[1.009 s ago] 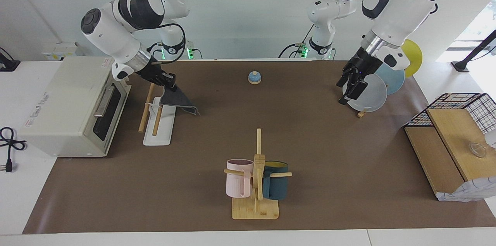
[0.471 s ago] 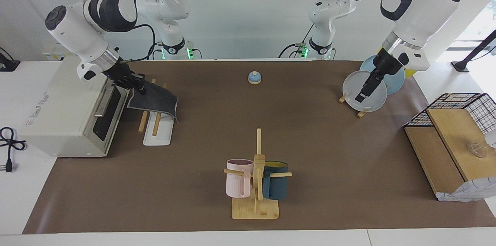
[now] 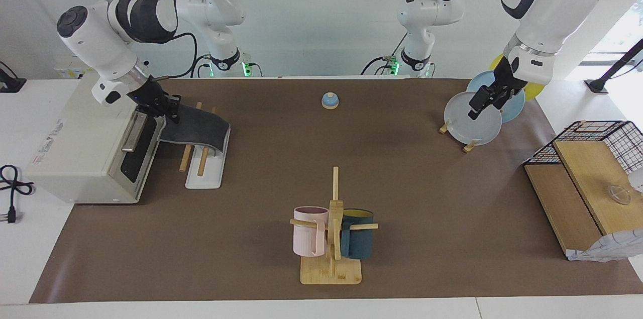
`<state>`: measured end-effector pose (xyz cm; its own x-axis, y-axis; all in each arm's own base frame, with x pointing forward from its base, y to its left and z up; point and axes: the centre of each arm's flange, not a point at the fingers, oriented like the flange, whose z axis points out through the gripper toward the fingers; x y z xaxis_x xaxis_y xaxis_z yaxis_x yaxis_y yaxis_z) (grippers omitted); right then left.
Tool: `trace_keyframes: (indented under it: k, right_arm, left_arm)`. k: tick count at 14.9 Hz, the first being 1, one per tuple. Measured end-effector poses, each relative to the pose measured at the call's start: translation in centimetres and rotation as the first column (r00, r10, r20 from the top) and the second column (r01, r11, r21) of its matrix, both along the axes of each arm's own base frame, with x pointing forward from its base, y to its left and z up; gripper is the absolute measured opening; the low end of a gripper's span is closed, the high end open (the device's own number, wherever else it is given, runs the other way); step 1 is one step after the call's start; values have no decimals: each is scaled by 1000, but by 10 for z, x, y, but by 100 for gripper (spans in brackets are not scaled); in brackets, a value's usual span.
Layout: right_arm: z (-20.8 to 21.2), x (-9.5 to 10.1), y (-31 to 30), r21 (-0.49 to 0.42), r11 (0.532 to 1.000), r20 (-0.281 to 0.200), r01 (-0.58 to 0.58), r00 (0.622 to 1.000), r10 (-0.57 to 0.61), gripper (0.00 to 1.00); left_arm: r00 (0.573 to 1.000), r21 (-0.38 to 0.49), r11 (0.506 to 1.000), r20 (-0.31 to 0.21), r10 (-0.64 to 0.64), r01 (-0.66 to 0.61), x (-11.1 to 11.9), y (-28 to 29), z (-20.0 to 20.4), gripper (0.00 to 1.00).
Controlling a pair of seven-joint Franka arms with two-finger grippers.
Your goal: Fold towel and hang on rack
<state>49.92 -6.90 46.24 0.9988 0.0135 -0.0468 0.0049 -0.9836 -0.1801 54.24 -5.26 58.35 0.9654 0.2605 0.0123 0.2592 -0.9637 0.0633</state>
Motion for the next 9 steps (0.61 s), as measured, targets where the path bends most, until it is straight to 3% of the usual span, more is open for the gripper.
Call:
trace_keyframes:
  k: [5, 9]
  right_arm:
    - [0, 0, -2, -18, 999, 4, -35, 999, 35, 3]
    - [-3, -2, -8, -29, 999, -1, -28, 1000, 28, 3]
  left_arm:
    - [970, 33, 975, -108, -216, 221, 4, -11, 18, 100]
    - [945, 27, 952, -131, -300, 305, 7, -12, 9, 100]
